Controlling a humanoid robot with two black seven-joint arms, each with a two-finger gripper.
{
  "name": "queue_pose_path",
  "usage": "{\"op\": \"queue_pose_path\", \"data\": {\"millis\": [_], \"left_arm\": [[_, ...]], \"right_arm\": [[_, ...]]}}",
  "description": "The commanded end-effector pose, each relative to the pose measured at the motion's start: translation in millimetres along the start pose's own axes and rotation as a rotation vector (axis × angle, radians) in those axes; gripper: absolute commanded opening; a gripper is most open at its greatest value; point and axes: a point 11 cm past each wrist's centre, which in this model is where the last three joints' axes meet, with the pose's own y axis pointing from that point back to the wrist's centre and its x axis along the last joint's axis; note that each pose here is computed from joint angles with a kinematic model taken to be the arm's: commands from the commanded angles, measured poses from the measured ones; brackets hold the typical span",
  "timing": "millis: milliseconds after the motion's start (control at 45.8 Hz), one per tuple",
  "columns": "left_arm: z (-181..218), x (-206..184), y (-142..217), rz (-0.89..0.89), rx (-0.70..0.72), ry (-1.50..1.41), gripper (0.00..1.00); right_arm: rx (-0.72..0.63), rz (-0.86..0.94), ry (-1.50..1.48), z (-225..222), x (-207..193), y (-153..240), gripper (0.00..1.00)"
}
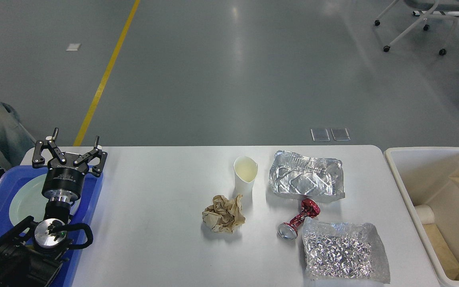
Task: Tidy desktop
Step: 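Lift the brown paper bag and carry it into the white bin, then open the right gripper in the bin and withdraw it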
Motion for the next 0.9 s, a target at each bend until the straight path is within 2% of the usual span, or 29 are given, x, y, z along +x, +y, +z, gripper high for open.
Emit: {"op": "queue_pose_path", "data": {"millis": [0, 109, 262, 612, 677, 721, 743, 765, 874], "left_arm": [[0, 0, 0, 0.0, 0.0, 0.0, 0.96], [0, -1, -1, -0.003, -0.001, 0.0, 0.96], [0, -1, -1, -0.002, -0.001, 0.0, 0.96], [0, -1, -1, -0.003, -0.001, 0.0, 0.96], [0, 0, 0, 0.0, 0.0, 0.0, 0.96], [0, 0, 0, 0.0, 0.0, 0.0, 0.96], [0, 0, 0, 0.0, 0.0, 0.0, 0.96], [0, 0, 0, 0.0, 0.0, 0.0, 0.96], [0, -1, -1, -0.003, -0.001, 0.0, 0.96]], "right_arm": [[-0.041, 0.092, 0.01, 10, -54, -28, 0.0], [-0.035, 0.14, 0.052, -4, -84, -36, 0.0], [-0.05, 0.12, 0.076, 1, -124, -39, 0.0], [-0.058, 0.079, 0.082, 5, -148, -39, 0.01], [-0.062, 0.092, 0.075, 8, -145, -39, 0.56], [-0.059, 0.115, 0.072, 8, -142, -39, 0.83], [-0.059, 0.127, 0.071, 7, -141, -39, 0.93], [-0.058, 0.138, 0.071, 7, -140, -38, 1.0], [-0.054, 0.148, 0.07, 5, -138, -38, 1.0]]}}
